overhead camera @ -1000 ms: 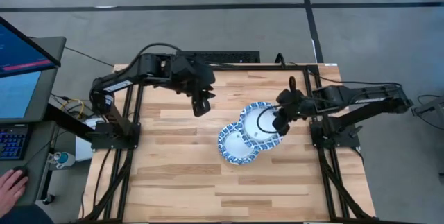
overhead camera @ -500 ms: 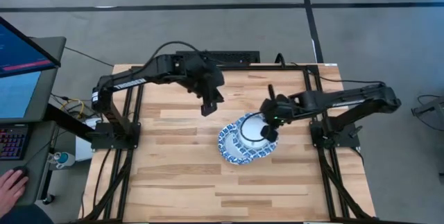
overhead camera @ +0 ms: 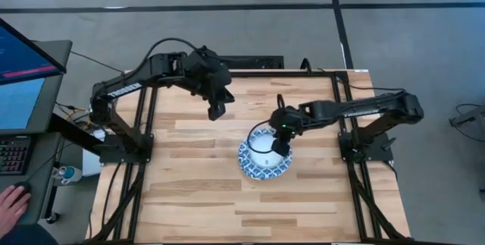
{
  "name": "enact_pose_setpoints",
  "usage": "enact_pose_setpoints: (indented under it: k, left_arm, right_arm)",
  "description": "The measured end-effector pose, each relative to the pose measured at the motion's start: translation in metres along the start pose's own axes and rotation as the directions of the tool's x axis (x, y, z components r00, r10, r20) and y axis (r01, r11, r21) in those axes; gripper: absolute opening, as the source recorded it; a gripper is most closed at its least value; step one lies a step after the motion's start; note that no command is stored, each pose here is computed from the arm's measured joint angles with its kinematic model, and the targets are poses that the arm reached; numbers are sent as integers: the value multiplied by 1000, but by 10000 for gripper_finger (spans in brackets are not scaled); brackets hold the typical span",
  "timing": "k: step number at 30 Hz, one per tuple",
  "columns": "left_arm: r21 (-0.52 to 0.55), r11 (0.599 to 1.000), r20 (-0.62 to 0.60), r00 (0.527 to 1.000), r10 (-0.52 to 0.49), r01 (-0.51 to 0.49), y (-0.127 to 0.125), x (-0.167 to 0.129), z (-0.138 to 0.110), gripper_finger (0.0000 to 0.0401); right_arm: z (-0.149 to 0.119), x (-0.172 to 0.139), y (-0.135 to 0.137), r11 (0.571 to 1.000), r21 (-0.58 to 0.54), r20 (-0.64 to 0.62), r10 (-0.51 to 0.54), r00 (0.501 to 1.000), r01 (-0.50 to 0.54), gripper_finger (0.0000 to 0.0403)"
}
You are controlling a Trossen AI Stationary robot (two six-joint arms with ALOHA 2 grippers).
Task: Nest bowls inside each other
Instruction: Stack the blue patterned bowl on the blue patterned bowl
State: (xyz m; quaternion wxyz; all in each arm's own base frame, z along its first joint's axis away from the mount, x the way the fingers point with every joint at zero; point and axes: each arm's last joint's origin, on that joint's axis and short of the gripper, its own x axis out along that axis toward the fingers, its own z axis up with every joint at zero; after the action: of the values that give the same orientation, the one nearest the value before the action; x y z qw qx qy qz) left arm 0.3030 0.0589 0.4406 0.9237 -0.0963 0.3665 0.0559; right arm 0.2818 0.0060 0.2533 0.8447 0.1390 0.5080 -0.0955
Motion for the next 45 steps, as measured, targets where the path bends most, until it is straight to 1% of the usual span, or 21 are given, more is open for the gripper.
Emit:
enact_pose_setpoints:
  k: [9,11,17,22,25,27,29,32,35,37,41,45]
  left_arm:
    - [32,999,-3,1000,3,-3,0,-1,-1,34]
    - [33,999,-8,1000,4,-4,0,-1,-1,34]
    - [44,999,-19,1000,4,-3,0,-1,-2,34]
    - [51,999,-22,1000,6,-5,2,-2,-3,34]
    - [48,999,-22,1000,8,-7,4,-2,-2,34]
    - [43,999,-23,1000,1,0,6,-3,-2,34]
    - [46,999,-25,1000,-4,5,7,-3,-3,34]
    - [57,998,-26,1000,-9,11,8,-3,-3,34]
    - [59,998,-26,1000,-7,9,10,-3,-3,34]
    - [59,998,-24,1000,-3,4,12,-4,-2,34]
    - [58,998,-28,999,-17,19,14,-4,-3,34]
    - [54,998,-30,999,-14,16,16,-4,-3,34]
  right_arm:
    - [7,35,1,994,5,-79,112,991,-111,56]
    - [10,39,2,993,4,-70,121,990,-121,56]
    - [17,40,-1,994,21,-77,112,991,-111,57]
    - [33,26,-1,989,26,-14,146,989,-146,57]
    - [42,17,2,985,-25,22,171,985,-170,57]
    - [44,15,2,984,-36,25,176,984,-175,57]
    - [42,19,2,982,-31,-7,185,983,-185,57]
    - [36,30,2,980,-8,-105,195,975,-197,60]
    - [33,42,2,974,4,-171,223,960,-225,76]
    - [33,51,3,970,1,-190,239,952,-243,93]
    - [30,63,4,961,-4,-238,267,934,-276,140]
    - [29,67,3,963,22,-252,266,930,-269,192]
